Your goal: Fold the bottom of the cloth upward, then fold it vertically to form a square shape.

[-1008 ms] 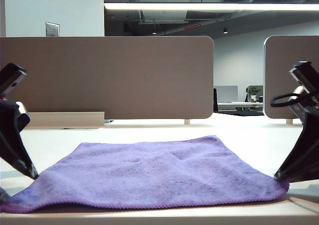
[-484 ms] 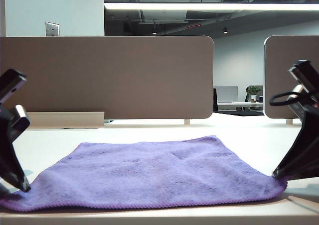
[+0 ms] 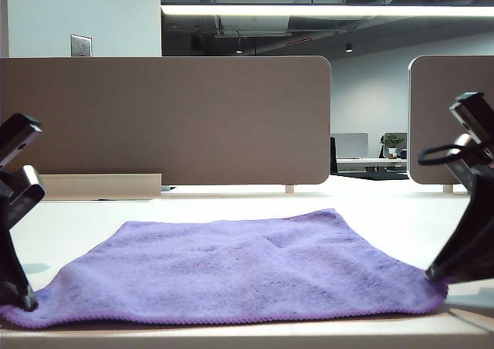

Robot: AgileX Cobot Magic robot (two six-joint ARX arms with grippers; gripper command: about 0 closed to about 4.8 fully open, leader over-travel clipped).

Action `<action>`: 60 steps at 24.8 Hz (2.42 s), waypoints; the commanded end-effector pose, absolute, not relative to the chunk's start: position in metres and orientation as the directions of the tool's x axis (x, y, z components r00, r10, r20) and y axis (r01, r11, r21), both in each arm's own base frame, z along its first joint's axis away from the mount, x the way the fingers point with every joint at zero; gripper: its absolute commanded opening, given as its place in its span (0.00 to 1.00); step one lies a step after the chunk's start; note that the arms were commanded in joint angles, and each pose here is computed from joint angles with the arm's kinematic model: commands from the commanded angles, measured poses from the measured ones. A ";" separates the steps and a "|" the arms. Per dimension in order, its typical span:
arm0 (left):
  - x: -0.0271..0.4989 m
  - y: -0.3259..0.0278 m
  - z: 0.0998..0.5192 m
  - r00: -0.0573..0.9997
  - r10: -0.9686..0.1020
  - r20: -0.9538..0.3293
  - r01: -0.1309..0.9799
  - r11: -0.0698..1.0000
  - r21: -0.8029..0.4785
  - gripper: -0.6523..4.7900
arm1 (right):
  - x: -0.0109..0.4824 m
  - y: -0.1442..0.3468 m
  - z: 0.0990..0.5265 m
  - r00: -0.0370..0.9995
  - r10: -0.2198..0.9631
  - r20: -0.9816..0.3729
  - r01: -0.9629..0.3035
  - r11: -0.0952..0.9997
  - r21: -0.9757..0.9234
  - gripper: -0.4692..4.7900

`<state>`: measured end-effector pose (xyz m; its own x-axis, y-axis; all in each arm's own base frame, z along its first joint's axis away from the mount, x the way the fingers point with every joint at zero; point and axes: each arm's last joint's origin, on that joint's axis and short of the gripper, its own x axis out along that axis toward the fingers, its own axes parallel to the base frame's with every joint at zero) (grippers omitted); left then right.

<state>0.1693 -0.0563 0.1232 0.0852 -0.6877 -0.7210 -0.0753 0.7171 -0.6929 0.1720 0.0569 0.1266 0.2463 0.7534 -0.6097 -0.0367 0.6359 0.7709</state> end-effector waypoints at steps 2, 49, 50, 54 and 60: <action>0.160 -0.053 0.117 0.029 -0.633 -0.774 -0.121 0.766 -0.631 0.11 | 0.167 0.056 0.126 0.211 0.751 -0.626 -0.014 0.643 0.766 0.08; 0.150 -0.067 0.193 0.382 -0.772 -0.508 -0.108 0.509 -0.854 0.11 | 0.172 0.063 0.201 0.247 0.773 -0.585 -0.067 0.615 0.785 0.08; 0.152 -0.066 0.194 0.397 -0.770 -0.499 -0.110 0.500 -0.859 0.11 | 0.177 0.065 0.201 0.246 0.775 -0.583 -0.067 0.613 0.787 0.08; 0.157 -0.059 0.194 0.441 -0.755 -0.485 -0.129 0.481 -0.867 0.11 | 0.194 0.069 0.199 0.242 0.775 -0.584 -0.063 0.614 0.787 0.08; 0.166 -0.051 0.185 0.455 -0.726 -0.516 -0.202 0.480 -0.854 0.11 | 0.219 0.075 0.195 0.223 0.774 -0.593 -0.043 0.616 0.787 0.08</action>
<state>0.1631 -0.0525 0.1853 0.4450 -0.7275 -0.5222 -0.2042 0.4853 -0.8502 0.2141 0.0737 0.1927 0.2181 0.7657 -0.6051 -0.0266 0.6245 0.7806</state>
